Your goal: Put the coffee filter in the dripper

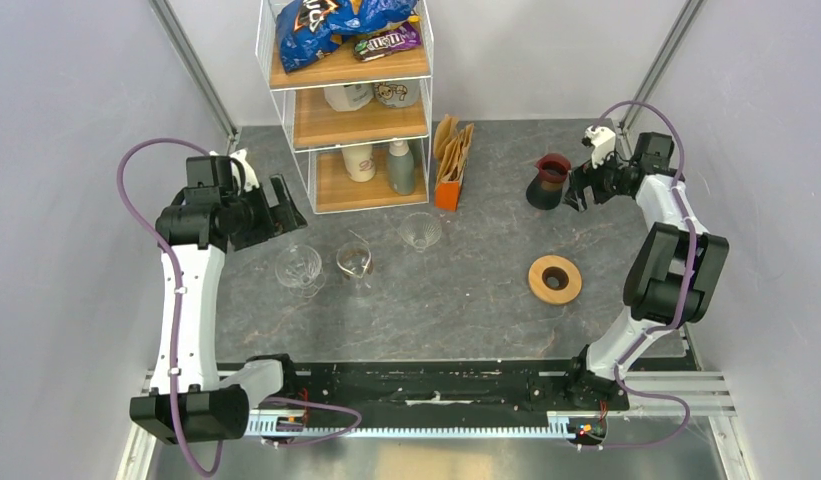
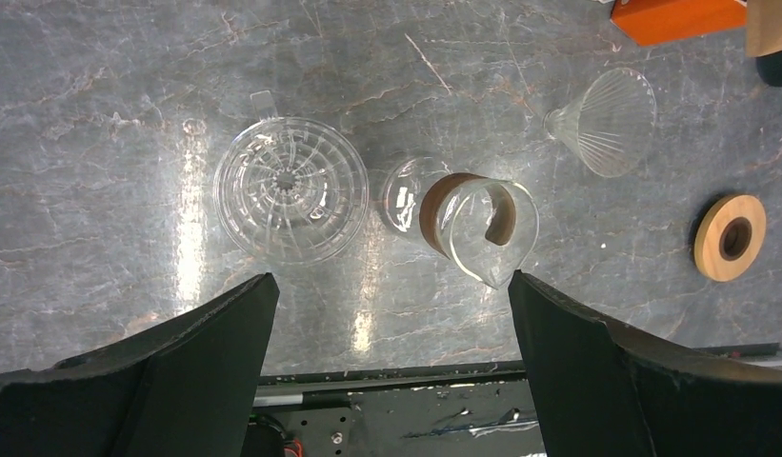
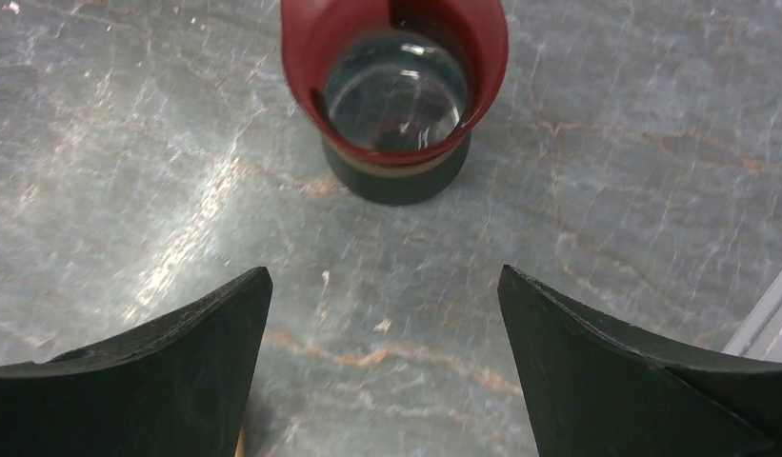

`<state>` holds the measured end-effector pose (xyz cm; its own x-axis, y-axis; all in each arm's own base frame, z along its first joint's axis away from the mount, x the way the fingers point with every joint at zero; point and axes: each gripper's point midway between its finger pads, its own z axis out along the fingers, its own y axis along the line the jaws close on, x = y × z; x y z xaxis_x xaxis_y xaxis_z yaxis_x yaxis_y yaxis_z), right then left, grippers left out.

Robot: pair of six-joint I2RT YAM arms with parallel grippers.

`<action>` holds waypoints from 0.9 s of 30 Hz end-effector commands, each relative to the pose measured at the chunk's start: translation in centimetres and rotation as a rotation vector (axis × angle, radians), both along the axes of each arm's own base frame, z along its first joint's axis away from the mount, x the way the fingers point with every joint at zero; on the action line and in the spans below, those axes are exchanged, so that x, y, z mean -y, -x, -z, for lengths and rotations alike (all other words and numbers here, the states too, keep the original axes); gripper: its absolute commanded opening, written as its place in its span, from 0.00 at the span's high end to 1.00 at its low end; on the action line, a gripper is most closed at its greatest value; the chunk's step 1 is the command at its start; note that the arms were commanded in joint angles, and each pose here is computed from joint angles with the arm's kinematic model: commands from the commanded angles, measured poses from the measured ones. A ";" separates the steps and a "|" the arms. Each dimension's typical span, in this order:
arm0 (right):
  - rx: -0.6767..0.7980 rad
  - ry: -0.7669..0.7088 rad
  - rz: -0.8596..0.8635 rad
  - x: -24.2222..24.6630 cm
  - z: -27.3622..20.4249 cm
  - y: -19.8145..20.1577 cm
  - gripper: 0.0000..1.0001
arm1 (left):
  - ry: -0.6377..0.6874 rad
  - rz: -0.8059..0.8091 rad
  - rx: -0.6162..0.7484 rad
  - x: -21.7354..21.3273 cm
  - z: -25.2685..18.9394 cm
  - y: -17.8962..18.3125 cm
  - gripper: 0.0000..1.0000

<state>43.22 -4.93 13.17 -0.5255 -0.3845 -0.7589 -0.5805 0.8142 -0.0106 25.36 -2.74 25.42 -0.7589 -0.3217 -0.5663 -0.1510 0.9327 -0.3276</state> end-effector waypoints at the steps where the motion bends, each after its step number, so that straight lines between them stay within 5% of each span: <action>1: 0.259 -0.060 -0.063 -0.7 -1.6 -4.6 0.03 | -0.021 0.086 0.036 0.3 -1.1 -0.3 0.00; 27: 0.347 -0.158 -0.141 -4.2 3.0 -9.3 0.03 | -0.100 0.080 -0.024 -1.2 -0.5 -1.4 0.00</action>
